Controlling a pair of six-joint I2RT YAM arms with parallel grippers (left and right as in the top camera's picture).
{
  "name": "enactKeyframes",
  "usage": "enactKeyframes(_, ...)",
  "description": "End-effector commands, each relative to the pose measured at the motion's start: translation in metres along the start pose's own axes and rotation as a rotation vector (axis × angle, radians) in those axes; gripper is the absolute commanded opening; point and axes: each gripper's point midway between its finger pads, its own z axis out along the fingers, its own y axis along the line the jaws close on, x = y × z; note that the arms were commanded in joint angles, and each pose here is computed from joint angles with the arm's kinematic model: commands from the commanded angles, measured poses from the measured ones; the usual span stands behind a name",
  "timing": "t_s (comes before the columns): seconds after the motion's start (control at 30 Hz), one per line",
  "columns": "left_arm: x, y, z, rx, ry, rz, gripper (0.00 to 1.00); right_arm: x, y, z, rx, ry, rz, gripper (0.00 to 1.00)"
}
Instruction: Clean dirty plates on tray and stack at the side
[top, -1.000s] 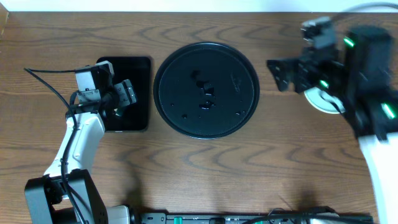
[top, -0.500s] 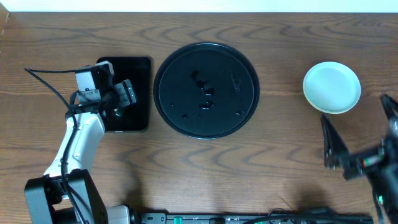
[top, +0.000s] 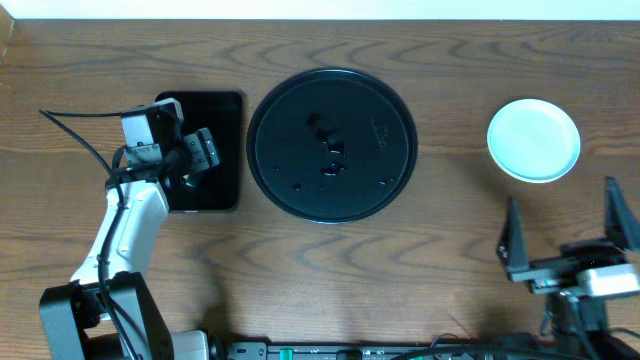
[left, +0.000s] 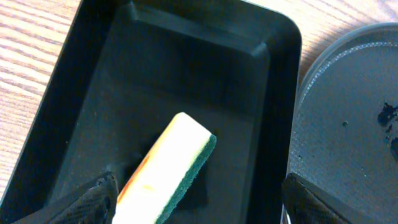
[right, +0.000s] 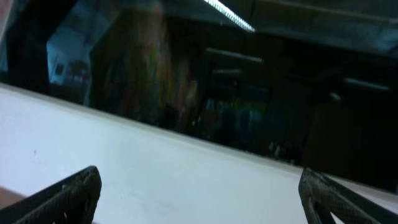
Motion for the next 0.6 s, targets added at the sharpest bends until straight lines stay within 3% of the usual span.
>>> enactKeyframes(0.0,-0.001,0.003,0.0,-0.012,-0.006,0.009,0.85,0.039,0.007,-0.008,-0.002,0.025,0.035,0.99)
enactKeyframes(0.43,-0.001,0.003,0.0,-0.012,-0.006,0.009,0.85,0.162,0.026,-0.034,-0.005,0.179,0.072,0.99)
enactKeyframes(0.57,-0.001,0.003,0.0,-0.012,-0.006,0.009,0.85,0.183,0.03,-0.039,-0.018,0.265,0.086,0.99)
